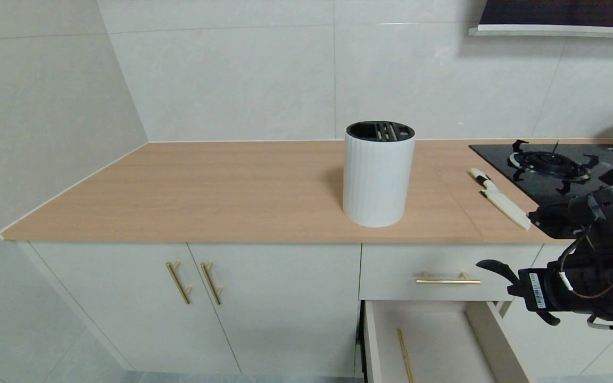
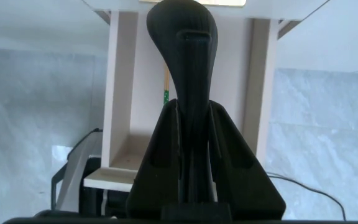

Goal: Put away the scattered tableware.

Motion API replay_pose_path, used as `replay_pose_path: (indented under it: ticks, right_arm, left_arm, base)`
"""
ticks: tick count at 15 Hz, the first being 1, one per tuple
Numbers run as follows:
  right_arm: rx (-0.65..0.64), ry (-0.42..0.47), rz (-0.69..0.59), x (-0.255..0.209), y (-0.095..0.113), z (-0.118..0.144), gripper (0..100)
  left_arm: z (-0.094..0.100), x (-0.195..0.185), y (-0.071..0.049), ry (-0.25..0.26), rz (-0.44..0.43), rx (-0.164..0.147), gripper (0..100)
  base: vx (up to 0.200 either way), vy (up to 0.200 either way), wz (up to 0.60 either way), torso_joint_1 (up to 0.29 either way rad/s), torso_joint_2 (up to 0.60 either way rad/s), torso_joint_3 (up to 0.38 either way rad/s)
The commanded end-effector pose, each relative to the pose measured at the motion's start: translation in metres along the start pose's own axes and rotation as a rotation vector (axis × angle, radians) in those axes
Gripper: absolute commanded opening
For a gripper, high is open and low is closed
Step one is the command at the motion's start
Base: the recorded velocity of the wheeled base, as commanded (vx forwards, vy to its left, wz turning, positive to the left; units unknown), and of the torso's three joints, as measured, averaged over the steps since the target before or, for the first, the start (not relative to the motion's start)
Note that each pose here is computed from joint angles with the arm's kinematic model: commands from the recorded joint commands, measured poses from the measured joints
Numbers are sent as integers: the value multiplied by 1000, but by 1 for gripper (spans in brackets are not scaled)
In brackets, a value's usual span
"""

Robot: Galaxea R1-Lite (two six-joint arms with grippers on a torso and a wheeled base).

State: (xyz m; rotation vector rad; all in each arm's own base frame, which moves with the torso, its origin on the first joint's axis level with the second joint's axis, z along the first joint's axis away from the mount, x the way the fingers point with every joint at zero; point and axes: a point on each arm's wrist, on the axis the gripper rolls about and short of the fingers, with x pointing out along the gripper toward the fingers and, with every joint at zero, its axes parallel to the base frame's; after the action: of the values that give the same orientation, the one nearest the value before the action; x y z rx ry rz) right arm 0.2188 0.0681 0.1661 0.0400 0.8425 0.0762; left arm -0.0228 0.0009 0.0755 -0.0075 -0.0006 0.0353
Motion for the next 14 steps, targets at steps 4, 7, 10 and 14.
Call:
replay_pose_path:
  ticks: [4,7,10,14]
  right_arm:
    - [-5,23,-4,5,1,-2,0]
    - [-5,26,-5,6,1,-3,0]
    - [-6,32,-6,7,1,-4,0]
    - [-13,47,-6,12,2,-6,0]
  left_arm:
    - [0,0,0,-1,0,0,100]
    - [0,0,0,-1,0,0,100]
    - [0,0,0,-1,0,0,100]
    - [0,0,0,-1,1,0,100]
  base:
    - [0,0,0,-174,478,303]
    - [0,0,0,-175,478,316]
    - [0,0,0,-147,468,323]
    - [0,0,0,-117,456,338]
